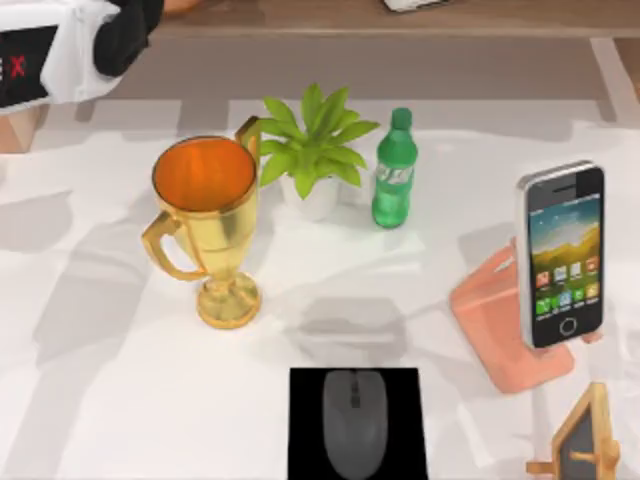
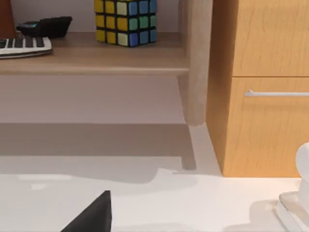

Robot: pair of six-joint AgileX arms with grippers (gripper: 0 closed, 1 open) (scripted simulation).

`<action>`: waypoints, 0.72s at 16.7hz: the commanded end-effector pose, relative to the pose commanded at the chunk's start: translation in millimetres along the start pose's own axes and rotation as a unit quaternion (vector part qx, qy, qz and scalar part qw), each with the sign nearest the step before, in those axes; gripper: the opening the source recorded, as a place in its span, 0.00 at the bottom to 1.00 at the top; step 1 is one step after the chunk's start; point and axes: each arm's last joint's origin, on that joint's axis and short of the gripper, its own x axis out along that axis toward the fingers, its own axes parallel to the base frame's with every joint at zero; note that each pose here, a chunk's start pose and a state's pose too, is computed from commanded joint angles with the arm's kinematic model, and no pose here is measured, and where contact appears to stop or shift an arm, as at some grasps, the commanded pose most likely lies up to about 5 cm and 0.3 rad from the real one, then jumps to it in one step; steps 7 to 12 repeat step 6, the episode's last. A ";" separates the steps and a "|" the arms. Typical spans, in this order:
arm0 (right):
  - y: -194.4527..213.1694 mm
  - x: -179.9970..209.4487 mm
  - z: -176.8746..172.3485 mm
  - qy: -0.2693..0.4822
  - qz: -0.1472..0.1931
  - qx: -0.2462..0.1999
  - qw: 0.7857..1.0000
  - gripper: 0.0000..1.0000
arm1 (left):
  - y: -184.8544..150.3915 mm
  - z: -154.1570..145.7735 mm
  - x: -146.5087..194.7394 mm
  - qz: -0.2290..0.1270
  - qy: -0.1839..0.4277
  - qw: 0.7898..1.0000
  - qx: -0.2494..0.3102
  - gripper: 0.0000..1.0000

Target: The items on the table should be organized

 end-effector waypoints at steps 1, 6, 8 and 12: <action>0.0 0.0 0.0 0.000 0.000 0.000 1.000 1.00 | 0.0 0.0 0.0 0.000 0.000 1.000 0.000 1.00; 0.0 0.0 0.0 0.000 0.000 0.000 1.000 1.00 | 0.0 0.0 0.0 0.000 0.000 1.000 0.000 1.00; 0.0 0.0 0.0 0.000 0.000 0.000 1.000 1.00 | 0.0 0.0 0.0 0.000 0.000 1.000 0.000 1.00; 0.0 0.0 0.0 0.000 0.000 0.000 1.000 1.00 | 0.0 0.0 0.0 0.000 0.000 1.000 0.000 1.00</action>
